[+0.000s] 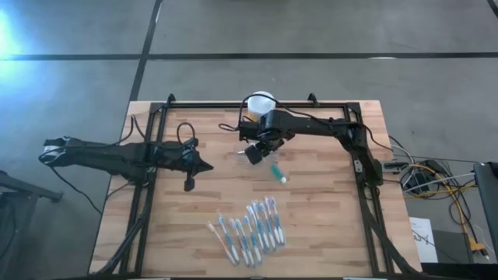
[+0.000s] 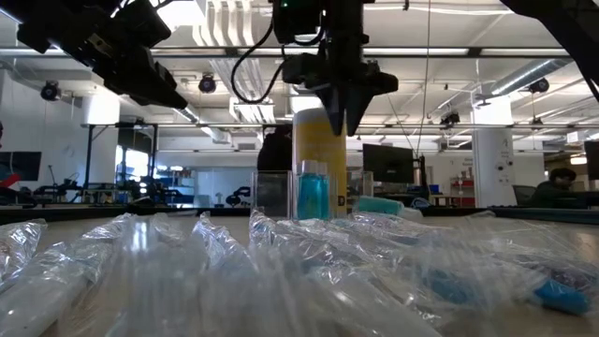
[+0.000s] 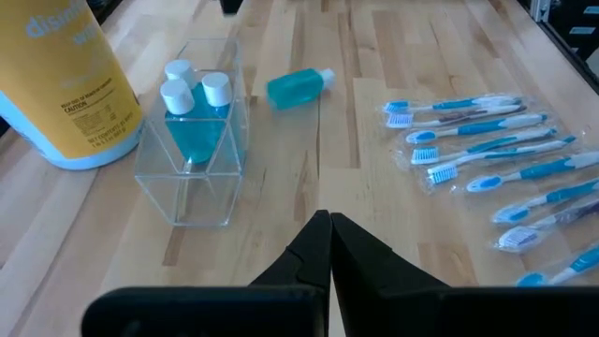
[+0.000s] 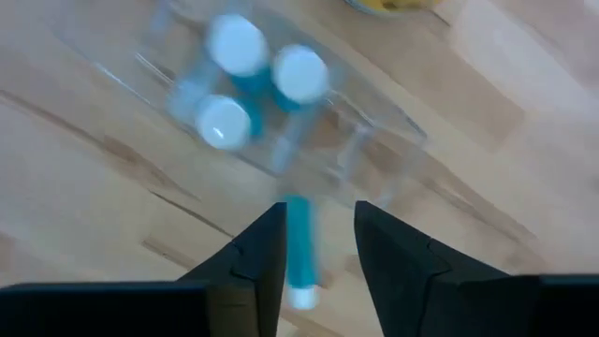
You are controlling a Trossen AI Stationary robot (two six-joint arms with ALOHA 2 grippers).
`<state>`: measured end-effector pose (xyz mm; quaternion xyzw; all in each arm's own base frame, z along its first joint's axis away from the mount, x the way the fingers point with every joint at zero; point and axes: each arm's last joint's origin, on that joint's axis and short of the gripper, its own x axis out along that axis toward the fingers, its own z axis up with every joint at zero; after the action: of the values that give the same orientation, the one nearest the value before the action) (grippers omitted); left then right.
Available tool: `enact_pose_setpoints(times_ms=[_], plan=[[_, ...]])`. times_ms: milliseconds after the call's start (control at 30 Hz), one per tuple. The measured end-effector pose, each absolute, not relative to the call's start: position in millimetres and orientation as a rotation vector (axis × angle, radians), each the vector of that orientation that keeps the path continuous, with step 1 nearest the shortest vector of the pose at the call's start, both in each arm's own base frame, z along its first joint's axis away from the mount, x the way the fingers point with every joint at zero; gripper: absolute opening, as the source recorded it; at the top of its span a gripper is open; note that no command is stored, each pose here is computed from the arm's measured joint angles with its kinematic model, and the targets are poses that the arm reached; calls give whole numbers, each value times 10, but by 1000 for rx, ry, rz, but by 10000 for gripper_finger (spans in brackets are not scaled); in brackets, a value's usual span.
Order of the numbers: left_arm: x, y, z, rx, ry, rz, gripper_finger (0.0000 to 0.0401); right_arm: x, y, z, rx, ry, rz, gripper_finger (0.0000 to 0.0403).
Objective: Pick & Place toothbrushing station
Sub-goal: Put the blue mouthwash bottle into the transparent organizer
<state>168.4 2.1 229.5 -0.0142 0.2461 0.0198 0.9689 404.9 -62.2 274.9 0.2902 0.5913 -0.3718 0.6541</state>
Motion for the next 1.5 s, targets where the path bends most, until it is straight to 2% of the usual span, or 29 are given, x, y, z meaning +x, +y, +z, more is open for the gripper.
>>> enact_pose_setpoints(times_ms=[167, 400, 600, 767, 900, 1100, 1333, 1500], plan=[[1676, 21, 2282, -18, 514, 37, 10, 3945, -386, 2878, 488, 1387, -818, 90], [1674, 20, 2278, -18, 518, 34, 10, 3780, 221, 3266, 297, 1217, -691, 22], [1674, 20, 2278, -26, 518, 36, 10, 3533, 780, 3593, 159, 861, -420, 8], [1674, 20, 2278, -27, 518, 36, 10, 3085, 905, 3771, 158, 491, -264, 8], [1674, 20, 2278, -26, 518, 36, 10, 2727, 815, 3565, 180, 287, -203, 8], [1680, 20, 2288, -16, 507, 33, 10, 2306, 594, 3120, 202, 131, -175, 8], [1692, 20, 2316, 48, 497, 17, 10, 2026, 464, 2764, 172, 7, -105, 8], [1840, 21, 2409, 102, 526, -2, 10, 1944, 438, 2482, 151, 4, -111, 8]])
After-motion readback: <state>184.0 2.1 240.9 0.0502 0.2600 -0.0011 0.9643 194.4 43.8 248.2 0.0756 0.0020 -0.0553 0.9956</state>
